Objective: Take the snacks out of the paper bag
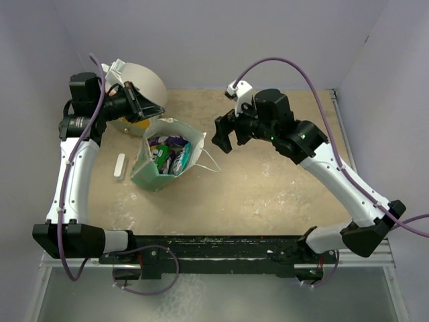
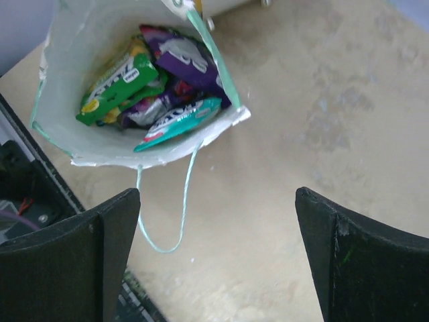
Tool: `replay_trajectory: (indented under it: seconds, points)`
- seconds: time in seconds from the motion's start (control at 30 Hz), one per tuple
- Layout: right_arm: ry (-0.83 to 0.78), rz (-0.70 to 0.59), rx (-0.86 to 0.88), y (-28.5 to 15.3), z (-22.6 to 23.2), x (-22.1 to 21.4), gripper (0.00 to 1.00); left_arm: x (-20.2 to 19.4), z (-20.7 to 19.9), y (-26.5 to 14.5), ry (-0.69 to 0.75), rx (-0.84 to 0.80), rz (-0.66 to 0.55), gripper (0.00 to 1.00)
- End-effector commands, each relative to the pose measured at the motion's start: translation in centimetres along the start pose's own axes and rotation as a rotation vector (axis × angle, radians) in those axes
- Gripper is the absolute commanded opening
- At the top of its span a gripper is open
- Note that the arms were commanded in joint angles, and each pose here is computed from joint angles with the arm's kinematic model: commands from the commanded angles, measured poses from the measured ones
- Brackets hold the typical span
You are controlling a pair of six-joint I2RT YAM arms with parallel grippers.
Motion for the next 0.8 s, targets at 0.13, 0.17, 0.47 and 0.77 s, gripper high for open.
replay_trajectory:
  seconds: [0.13,0.17,0.47,0.77]
  points:
    - [-0.395,-0.374,0.378,0.5,6.2,4.0,1.0,1.0,-3.7,-0.8,0.139,-0.126,-0.056,0.0]
    - [-0.421,-0.375,0.387,0.9,6.5,4.1,1.0,0.9,-3.8,-0.9,0.14,-0.127,-0.055,0.0]
    - [-0.762,-0.306,0.43,7.1,7.7,0.7,0.68,0.5,-4.6,-1.4,0.137,-0.111,-0.065,0.0]
    - [-0.913,-0.264,0.373,12.8,5.8,-1.5,0.65,0.5,-4.6,-1.9,0.089,-0.056,-0.075,0.0]
Point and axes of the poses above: each gripper's point midway between its finger pads, its own y axis out along the fingers, its own z axis along the line the jaws close on, x = y × z, the point moved 3 cm from there along -y, back along the fingers, and after that the axes turned 15 degrees about y, right-handed, at the moved point
